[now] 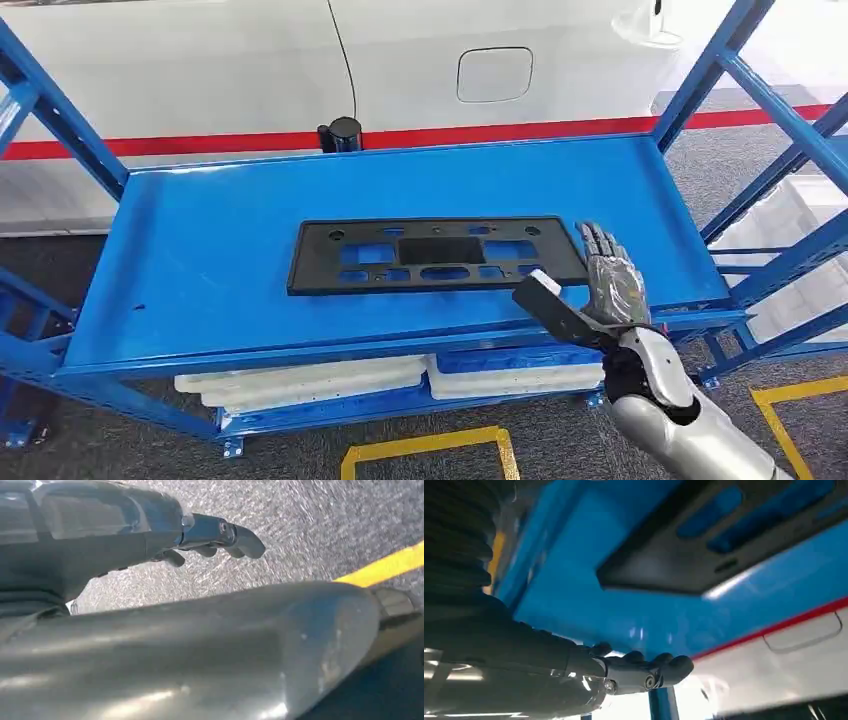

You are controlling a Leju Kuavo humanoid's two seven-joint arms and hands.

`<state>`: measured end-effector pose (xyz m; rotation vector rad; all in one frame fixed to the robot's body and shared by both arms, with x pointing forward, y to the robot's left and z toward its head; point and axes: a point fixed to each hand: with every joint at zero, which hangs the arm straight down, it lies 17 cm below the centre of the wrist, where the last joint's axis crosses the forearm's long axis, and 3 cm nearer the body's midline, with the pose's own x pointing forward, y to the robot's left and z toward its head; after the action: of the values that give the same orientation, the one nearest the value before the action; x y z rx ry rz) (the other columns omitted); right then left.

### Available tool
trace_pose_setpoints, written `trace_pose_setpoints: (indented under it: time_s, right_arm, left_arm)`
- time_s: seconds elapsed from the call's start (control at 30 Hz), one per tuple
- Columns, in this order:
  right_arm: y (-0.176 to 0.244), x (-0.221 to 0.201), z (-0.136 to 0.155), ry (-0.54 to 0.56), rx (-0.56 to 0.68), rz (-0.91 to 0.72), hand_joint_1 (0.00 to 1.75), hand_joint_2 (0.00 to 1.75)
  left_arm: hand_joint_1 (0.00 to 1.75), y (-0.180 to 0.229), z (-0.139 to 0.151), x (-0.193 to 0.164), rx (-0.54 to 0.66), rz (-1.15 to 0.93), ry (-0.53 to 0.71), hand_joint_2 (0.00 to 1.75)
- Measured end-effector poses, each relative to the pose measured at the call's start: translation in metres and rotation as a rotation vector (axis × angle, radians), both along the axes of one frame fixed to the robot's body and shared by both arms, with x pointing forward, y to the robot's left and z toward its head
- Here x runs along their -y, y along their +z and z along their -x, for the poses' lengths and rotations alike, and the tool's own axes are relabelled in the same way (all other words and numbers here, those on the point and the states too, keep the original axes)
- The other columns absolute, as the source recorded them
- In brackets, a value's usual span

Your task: Take the parts from the cabinet and place them on the table.

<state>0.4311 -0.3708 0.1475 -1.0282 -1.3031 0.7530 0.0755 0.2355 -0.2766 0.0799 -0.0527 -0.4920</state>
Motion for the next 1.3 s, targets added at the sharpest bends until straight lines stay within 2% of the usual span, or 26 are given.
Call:
trace_pose_setpoints:
  time_s: [0.17,0.37,0.77,1.03,1.3]
  right_arm:
    - [-0.026,-0.003,0.013,0.028,-0.089,-0.315,0.0,1.75]
    - [-0.032,0.002,0.015,0.026,-0.113,-0.461,0.0,1.75]
    - [-0.028,0.006,0.014,0.032,-0.08,-0.438,0.0,1.75]
    - [-0.002,0.007,0.007,0.055,-0.027,-0.239,0.0,1.75]
    - [0.012,-0.004,0.005,0.086,-0.005,-0.211,0.0,1.75]
  left_arm:
    - [0.0,0.001,0.003,0.013,-0.013,0.031,-0.002,0.0]
    - [0.0,0.002,0.005,0.025,-0.021,0.053,0.004,0.0]
    - [0.0,0.003,0.004,0.029,-0.02,0.06,0.007,0.0]
    - [0.0,0.003,0.006,0.03,-0.026,0.068,-0.007,0.0]
    - [0.0,0.003,0.006,0.032,-0.027,0.072,-0.009,0.0]
